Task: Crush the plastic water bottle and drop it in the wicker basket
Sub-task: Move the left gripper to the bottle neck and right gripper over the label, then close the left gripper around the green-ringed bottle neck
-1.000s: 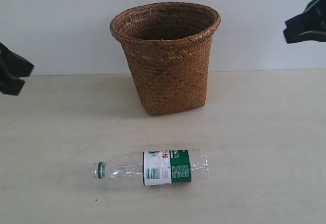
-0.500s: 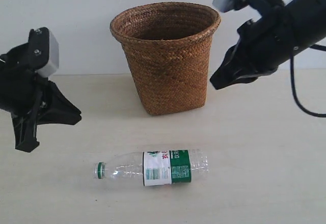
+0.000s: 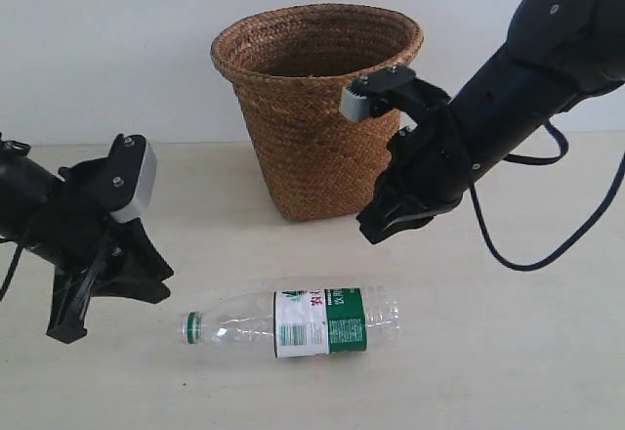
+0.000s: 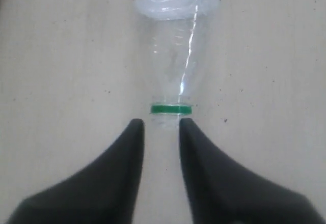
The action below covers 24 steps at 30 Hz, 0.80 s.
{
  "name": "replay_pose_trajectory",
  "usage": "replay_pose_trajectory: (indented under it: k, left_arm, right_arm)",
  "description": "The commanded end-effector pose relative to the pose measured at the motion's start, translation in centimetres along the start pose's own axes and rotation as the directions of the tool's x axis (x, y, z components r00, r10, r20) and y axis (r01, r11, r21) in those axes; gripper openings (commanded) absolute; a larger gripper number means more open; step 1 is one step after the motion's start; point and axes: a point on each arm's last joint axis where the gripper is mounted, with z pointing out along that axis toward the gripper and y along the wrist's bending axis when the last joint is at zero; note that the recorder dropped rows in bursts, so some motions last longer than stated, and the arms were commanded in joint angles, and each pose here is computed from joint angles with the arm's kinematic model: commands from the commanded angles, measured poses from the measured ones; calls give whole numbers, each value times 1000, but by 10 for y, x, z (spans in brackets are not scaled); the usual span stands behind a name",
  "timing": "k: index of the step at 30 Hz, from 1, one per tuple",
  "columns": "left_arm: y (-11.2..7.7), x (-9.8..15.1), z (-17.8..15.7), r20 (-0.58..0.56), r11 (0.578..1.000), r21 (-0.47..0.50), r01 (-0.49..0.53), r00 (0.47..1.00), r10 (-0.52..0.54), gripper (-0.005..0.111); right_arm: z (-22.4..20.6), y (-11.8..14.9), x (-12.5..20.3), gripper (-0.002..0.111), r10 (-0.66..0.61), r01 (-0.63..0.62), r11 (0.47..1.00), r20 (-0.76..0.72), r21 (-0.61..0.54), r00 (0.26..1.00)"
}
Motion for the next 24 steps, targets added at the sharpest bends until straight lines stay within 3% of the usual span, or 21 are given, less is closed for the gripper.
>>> replay_pose_trajectory:
  k: [1, 3, 9, 24]
  left_arm:
    - [-5, -11, 13, -6, 992, 39, -122, 992, 123, 65]
    - [-5, -12, 18, -12, 991, 38, -128, 992, 128, 72]
    - [-5, -11, 33, -49, 988, 55, -147, 988, 149, 66]
    - [0, 8, 66, -97, 998, 51, -25, 995, 30, 66]
  right_arm:
    - [17, -3, 1, 0, -13, 12, 1000, -23, -11, 1000]
    - [22, -4, 2, 0, -4, 3, 1000, -35, -16, 999]
    - [29, -7, 4, 0, 6, -7, 1000, -48, -21, 999]
    - [29, -7, 2, 0, 20, -20, 1000, -24, -14, 1000]
